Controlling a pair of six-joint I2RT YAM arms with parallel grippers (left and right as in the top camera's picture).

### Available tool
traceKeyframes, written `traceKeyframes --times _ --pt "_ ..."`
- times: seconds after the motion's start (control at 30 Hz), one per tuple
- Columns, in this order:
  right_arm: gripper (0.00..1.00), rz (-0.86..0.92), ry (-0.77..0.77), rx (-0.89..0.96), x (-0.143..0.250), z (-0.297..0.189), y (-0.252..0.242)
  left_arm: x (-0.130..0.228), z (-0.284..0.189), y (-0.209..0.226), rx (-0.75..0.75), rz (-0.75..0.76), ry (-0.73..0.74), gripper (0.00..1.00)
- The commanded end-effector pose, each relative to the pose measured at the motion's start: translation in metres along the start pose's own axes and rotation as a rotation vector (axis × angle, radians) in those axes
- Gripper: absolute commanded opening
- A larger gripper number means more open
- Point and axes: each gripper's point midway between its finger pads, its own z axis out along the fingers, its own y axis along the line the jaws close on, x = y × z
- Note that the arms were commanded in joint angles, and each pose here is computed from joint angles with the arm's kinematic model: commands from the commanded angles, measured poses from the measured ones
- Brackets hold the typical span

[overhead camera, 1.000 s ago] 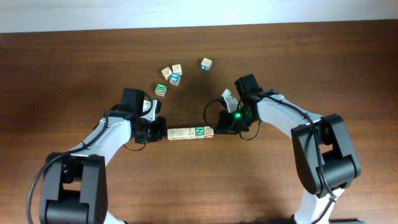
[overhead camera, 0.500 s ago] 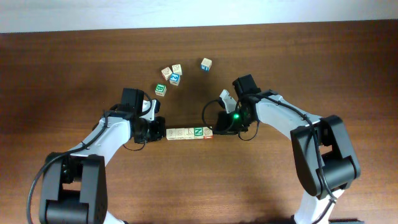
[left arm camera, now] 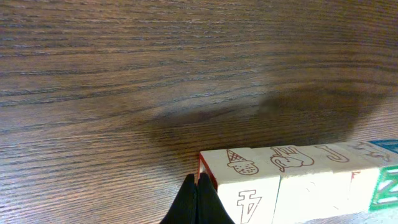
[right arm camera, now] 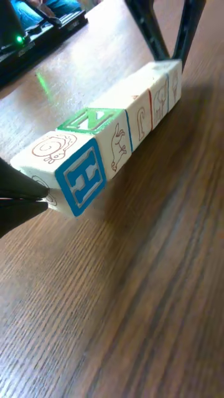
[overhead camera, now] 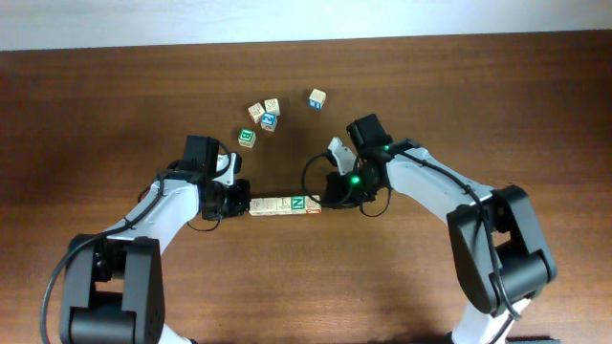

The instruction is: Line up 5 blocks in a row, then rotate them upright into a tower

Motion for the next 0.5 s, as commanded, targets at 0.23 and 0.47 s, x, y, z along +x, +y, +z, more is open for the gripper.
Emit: traceKeyframes --times 0.23,0.47 --pt "0.04 -0.159 -0.036 -0.132 -0.011 -0.011 0.070 0.011 0.004 -0.027 0.124 0.010 0.045 0.00" --pt "0.05 -0.206 -0.031 -0.140 -0.010 -0.007 0.091 0.010 0.003 -0.027 0.124 0.009 0.044 0.00"
